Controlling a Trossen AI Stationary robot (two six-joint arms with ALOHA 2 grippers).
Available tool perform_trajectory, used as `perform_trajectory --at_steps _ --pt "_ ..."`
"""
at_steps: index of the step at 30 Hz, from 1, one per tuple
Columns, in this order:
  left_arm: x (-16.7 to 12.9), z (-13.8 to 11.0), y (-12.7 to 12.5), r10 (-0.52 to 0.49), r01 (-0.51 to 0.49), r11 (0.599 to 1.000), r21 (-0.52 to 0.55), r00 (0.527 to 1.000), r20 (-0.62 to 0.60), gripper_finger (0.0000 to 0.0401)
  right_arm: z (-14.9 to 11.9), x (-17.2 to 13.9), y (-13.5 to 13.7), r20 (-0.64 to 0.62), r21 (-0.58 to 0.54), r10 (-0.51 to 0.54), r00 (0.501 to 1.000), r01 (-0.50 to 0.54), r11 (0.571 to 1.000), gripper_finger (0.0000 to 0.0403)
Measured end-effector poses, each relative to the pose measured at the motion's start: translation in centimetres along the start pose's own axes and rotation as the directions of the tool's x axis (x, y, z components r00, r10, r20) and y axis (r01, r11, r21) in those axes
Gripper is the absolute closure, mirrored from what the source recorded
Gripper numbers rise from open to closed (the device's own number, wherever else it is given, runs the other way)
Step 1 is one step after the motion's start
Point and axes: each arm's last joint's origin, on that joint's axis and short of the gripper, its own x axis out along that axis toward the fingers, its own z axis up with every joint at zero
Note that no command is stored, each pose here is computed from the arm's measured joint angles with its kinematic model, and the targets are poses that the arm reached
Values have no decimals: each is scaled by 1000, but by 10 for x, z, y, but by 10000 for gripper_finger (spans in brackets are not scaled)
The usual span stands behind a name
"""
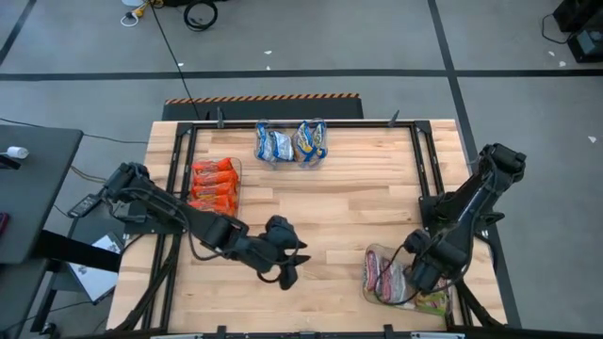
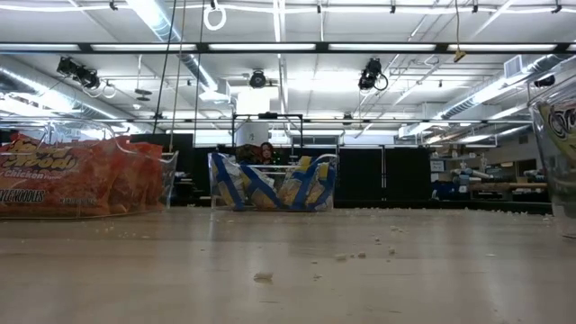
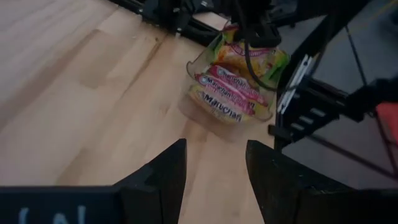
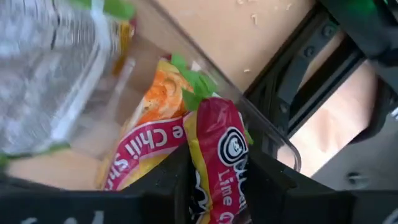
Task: Sort Maruchan noodles
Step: Put the green noodles into the right transparent bin
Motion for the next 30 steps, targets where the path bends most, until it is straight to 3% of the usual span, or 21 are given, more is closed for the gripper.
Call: perform_trajectory --at_steps 4,6,13,17,24,27,30 --pt "22 -11 -6 -6 7 996 -86 1000 11 232 -7 7 1 -31 -86 -10 999 8 996 265" --pt "35 -19 -8 -8 9 995 -98 1000 9 232 -11 12 4 -52 -98 38 998 -43 994 262" --pt "90 -66 -7 -5 -3 998 -62 993 -121 232 -17 7 3 13 -48 173 985 -172 984 263" --pt "116 -86 -8 -44 35 996 -76 991 -124 232 -22 -1 -7 29 -50 235 972 -233 971 263" --pt "142 -101 -12 -148 137 977 -166 987 -56 232 -38 -4 -17 -96 -215 236 967 -251 944 259" --pt "145 -101 -9 -94 91 990 -108 995 -17 232 -44 -1 -14 -51 -252 299 953 -302 920 261" --pt "151 -100 -2 -35 35 999 -22 999 11 232 -48 8 -5 -10 -338 299 954 -285 897 261"
